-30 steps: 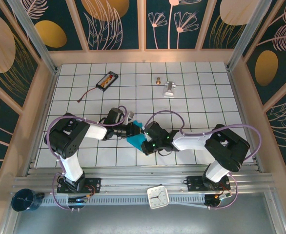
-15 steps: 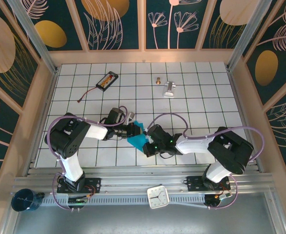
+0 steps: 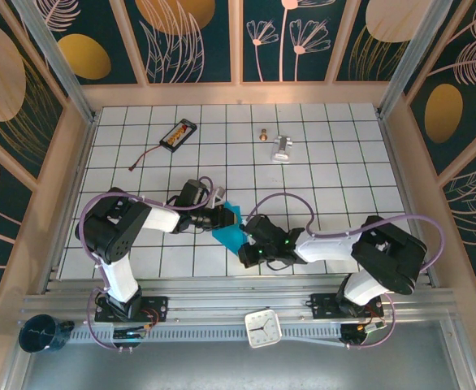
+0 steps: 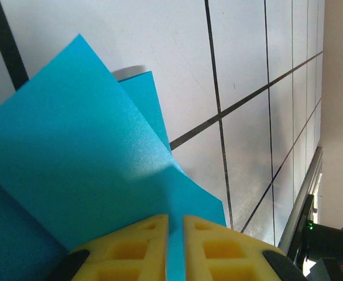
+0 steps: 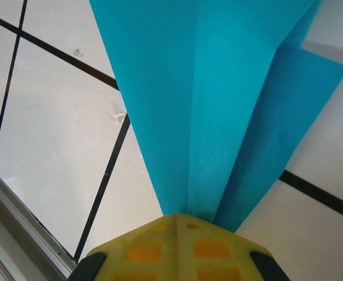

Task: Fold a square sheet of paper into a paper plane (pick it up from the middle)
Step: Perform the fourth fold on the wing at the bottom-center of the table.

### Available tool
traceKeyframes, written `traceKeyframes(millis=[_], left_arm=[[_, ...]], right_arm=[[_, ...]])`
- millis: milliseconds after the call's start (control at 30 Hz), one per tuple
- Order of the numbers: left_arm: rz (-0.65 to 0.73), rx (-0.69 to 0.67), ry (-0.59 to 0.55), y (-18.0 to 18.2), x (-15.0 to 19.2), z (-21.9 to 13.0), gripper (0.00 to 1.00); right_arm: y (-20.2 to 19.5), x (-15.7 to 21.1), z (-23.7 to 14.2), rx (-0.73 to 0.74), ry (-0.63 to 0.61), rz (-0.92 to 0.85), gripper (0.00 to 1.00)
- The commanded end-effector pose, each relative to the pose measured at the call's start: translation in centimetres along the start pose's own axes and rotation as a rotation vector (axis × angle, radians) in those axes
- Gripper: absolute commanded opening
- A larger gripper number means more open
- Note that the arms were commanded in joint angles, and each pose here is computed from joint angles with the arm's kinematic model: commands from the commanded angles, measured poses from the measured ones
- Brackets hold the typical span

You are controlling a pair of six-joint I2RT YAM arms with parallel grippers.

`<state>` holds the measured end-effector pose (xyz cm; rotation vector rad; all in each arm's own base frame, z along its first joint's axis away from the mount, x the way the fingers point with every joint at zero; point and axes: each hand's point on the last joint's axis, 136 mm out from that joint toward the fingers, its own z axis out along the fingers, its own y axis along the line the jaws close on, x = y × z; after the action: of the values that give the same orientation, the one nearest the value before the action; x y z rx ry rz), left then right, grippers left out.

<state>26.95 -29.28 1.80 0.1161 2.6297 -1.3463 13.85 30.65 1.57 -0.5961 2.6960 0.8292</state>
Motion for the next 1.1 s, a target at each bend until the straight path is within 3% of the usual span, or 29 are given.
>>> traceKeyframes(millis=[0,267,467,667,900,1067], left_arm=[[-0.113,-0.263,0.077,7.5,3.8,0.1,0.15],[-0.120,-0.274,0.080,7.7,3.9,0.1,0.15],[-0.117,-0.268,0.079,7.5,3.8,0.1,0.14],[-0.118,-0.264,0.079,7.4,3.8,0.1,0.14],[-0.118,-0.264,0.078,7.4,3.7,0.1,0.14],[-0.115,-0.268,0.079,7.4,3.8,0.0,0.14]], right_arm=[[-3.4,7.2,-0.5,0.117,0.235,0.055,0.00],[-3.2,7.7,-1.2,0.112,0.229,0.052,0.00],[1.5,0.0,-3.4,-0.084,0.001,0.030,0.00],[3.1,-5.1,-2.6,-0.115,-0.082,-0.004,0.00],[1.1,-7.1,0.6,-0.042,-0.052,0.006,0.00],[-0.9,-5.3,1.5,-0.005,0.002,0.025,0.00]])
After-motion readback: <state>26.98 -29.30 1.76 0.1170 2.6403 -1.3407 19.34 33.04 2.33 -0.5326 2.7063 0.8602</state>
